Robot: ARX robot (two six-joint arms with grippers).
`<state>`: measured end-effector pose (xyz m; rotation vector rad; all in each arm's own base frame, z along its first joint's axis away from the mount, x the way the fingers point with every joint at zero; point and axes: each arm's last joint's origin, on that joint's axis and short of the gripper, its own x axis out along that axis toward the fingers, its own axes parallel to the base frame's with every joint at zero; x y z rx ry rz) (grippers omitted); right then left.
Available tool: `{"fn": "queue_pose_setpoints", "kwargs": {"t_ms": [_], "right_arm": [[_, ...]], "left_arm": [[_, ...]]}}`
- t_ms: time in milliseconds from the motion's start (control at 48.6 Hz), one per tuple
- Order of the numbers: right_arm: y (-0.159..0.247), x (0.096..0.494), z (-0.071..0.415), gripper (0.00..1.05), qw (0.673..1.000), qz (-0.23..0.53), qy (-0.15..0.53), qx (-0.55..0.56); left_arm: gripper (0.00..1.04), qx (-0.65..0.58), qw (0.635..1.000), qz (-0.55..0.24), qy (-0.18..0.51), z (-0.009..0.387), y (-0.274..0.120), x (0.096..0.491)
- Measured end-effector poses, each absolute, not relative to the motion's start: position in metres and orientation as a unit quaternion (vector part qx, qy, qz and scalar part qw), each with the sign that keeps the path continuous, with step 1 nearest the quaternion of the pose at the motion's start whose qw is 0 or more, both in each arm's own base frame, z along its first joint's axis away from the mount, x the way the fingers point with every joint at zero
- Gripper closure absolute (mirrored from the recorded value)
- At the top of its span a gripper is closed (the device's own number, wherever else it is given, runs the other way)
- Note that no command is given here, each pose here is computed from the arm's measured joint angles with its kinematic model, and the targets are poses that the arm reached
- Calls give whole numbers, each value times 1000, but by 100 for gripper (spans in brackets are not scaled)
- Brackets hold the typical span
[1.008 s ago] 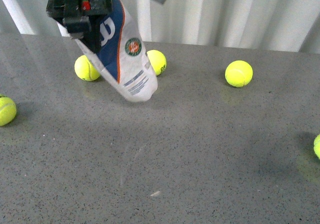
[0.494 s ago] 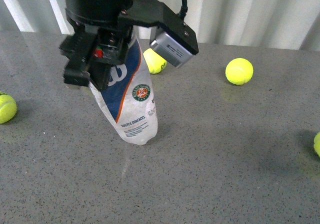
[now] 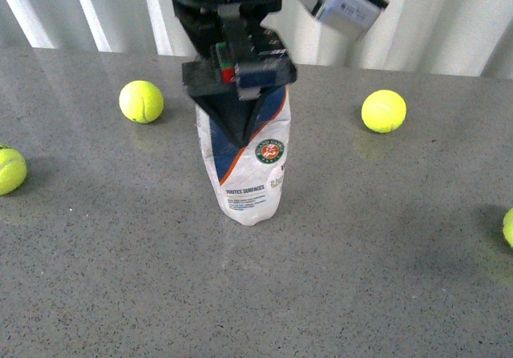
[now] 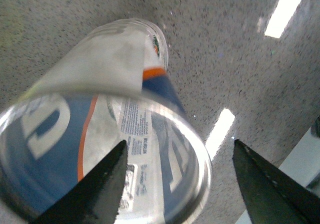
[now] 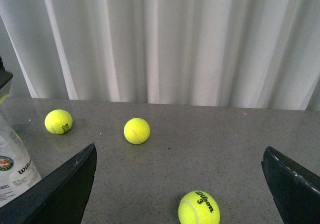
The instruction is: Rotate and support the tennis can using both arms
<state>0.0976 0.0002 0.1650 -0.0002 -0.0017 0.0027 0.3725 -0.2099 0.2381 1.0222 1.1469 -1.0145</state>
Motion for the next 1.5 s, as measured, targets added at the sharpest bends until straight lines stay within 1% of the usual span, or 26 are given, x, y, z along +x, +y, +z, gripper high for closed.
{"fn": "queue_pose_setpoints", "kwargs": {"t_ms": [21,41,62,144,165,226,370,535,679,720,782,843,885,946,1070,1090,1111,1131,1173,1193,1214,1255,1317,1337,1399,1502], "right_arm": [[0,98,165,7,1000,1,-1,0],[0,98,165,7,1000,1,-1,0],[0,98,165,7,1000,1,-1,0],[0,98,165,7,1000,1,-1,0],[0,98,165,7,1000,1,-1,0],[0,98,165,7,1000,1,-1,0],[0,98,165,7,1000,1,-1,0],[0,98,165,7,1000,1,-1,0],[0,98,165,7,1000,1,-1,0],[0,98,165,7,1000,1,-1,0],[0,98,165,7,1000,1,-1,0],[0,98,165,7,1000,1,-1,0],[0,98,165,7,1000,1,-1,0],[0,98,165,7,1000,2,-1,0],[0,98,165,7,1000,2,-1,0],[0,98,165,7,1000,2,-1,0],[0,98,165,7,1000,2,-1,0],[0,98,165,7,1000,1,-1,0],[0,98,165,7,1000,1,-1,0],[0,98,165,7,1000,1,-1,0],[0,98,165,7,1000,1,-1,0],[0,98,165,7,1000,-1,-1,0],[0,98,165,7,1000,0,-1,0],[0,98,165,7,1000,0,-1,0],[0,98,165,7,1000,2,-1,0],[0,98,165,7,1000,2,-1,0]], "left_arm": [[36,434,612,-439,495,242,-209,373],[35,432,614,-439,494,243,-209,373],[29,421,624,-437,493,248,-208,374],[17,396,641,-434,494,255,-204,375],[12,388,646,-432,495,258,-202,375],[5,374,656,-427,498,262,-198,375],[7,359,674,-410,498,271,-188,375],[7,302,715,-396,491,286,-174,375],[7,139,783,-407,449,304,-149,369],[7,86,807,-389,435,310,-137,366],[7,24,849,-328,414,315,-117,361],[7,-21,877,-271,396,314,-104,357],[7,-59,885,-242,393,312,-97,354],[7,-92,884,-220,402,308,-93,354],[7,-107,880,-211,412,303,-94,353],[8,-103,884,-210,406,302,-96,354],[11,-85,903,-198,373,300,-98,353],[14,-56,928,-162,330,297,-97,352],[22,-20,962,-105,252,290,-93,347],[23,-16,967,-93,235,288,-92,345],[29,-4,982,-61,181,283,-87,337],[38,-5,995,-27,95,276,-78,324],[52,-12,1000,-9,14,268,-61,300],[57,-13,1000,-4,-1,264,-55,292],[66,-13,1000,3,-12,256,-47,279],[82,-10,1000,6,-4,237,-36,259]]}}
